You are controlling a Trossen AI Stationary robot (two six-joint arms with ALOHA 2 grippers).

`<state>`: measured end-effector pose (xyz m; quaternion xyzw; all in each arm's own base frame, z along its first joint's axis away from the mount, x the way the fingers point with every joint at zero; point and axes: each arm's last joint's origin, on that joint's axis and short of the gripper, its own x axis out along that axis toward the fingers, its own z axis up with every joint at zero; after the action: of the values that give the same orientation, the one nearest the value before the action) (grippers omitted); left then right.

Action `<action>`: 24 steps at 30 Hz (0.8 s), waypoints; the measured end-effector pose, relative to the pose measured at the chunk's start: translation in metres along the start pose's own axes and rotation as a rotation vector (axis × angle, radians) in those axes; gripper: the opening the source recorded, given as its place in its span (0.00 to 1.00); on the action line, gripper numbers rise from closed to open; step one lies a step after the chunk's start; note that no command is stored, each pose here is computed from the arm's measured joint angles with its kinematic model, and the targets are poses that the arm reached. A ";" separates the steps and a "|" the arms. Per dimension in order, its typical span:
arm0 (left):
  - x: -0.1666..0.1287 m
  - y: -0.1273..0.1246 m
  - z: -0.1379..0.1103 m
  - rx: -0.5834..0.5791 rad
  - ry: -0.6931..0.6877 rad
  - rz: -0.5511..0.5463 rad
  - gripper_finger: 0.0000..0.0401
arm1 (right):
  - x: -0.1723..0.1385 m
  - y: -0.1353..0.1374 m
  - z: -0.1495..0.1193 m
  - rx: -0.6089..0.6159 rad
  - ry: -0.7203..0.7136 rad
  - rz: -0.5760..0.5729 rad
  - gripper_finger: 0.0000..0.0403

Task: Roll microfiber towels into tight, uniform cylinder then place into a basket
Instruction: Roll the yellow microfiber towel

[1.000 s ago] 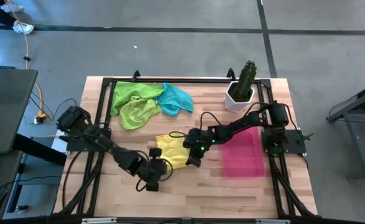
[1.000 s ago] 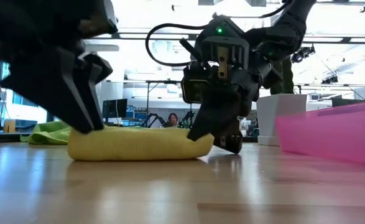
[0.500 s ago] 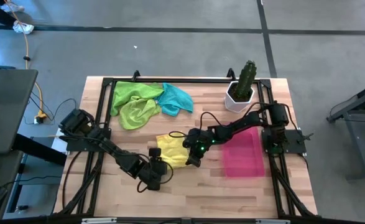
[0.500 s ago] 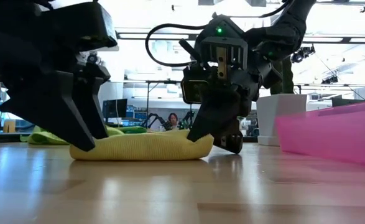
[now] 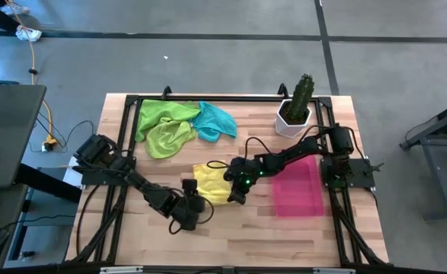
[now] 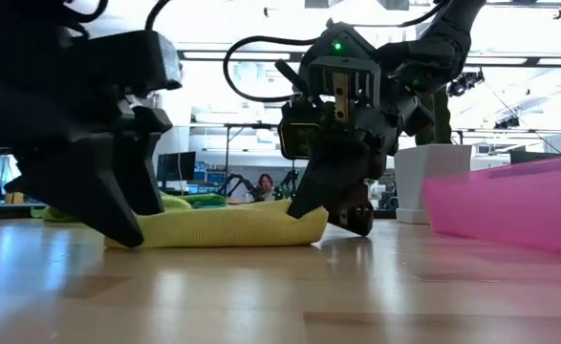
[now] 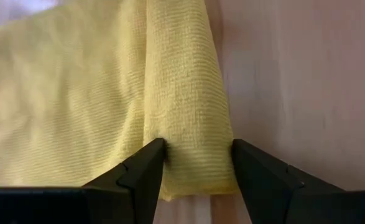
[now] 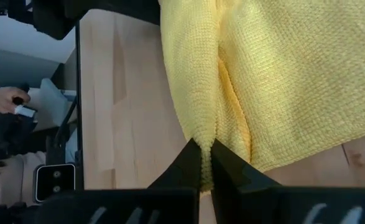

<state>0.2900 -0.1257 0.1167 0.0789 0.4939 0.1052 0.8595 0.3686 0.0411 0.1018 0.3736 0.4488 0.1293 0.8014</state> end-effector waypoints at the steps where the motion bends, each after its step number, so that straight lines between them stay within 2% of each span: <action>1: 0.001 -0.001 0.000 -0.008 0.004 -0.005 0.45 | 0.000 0.000 0.000 -0.001 -0.001 0.000 0.00; 4: 0.004 -0.003 -0.002 -0.032 0.011 -0.001 0.45 | 0.000 0.000 0.000 -0.001 -0.001 -0.001 0.00; 8: 0.005 -0.003 -0.002 -0.141 0.018 -0.010 0.42 | 0.000 0.000 0.000 -0.026 -0.001 -0.001 0.00; 12: 0.005 -0.004 -0.003 -0.182 0.037 -0.042 0.29 | -0.001 0.001 0.001 -0.154 -0.011 0.005 0.04; 17: 0.006 -0.002 -0.003 -0.189 0.052 -0.059 0.08 | -0.008 0.005 0.003 -0.296 -0.026 0.003 0.20; 19: 0.007 -0.001 -0.002 -0.193 0.054 -0.058 0.03 | -0.014 0.010 0.006 -0.381 -0.043 0.020 0.26; 21: 0.007 -0.001 -0.002 -0.195 0.058 -0.061 0.03 | -0.020 0.015 0.008 -0.508 -0.054 0.030 0.31; 24: 0.007 -0.001 -0.002 -0.194 0.060 -0.061 0.04 | -0.025 0.031 0.007 -0.799 -0.083 0.026 0.34</action>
<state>0.2913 -0.1243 0.1097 -0.0231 0.5088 0.1286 0.8509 0.3640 0.0456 0.1417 0.0431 0.3256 0.2886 0.8993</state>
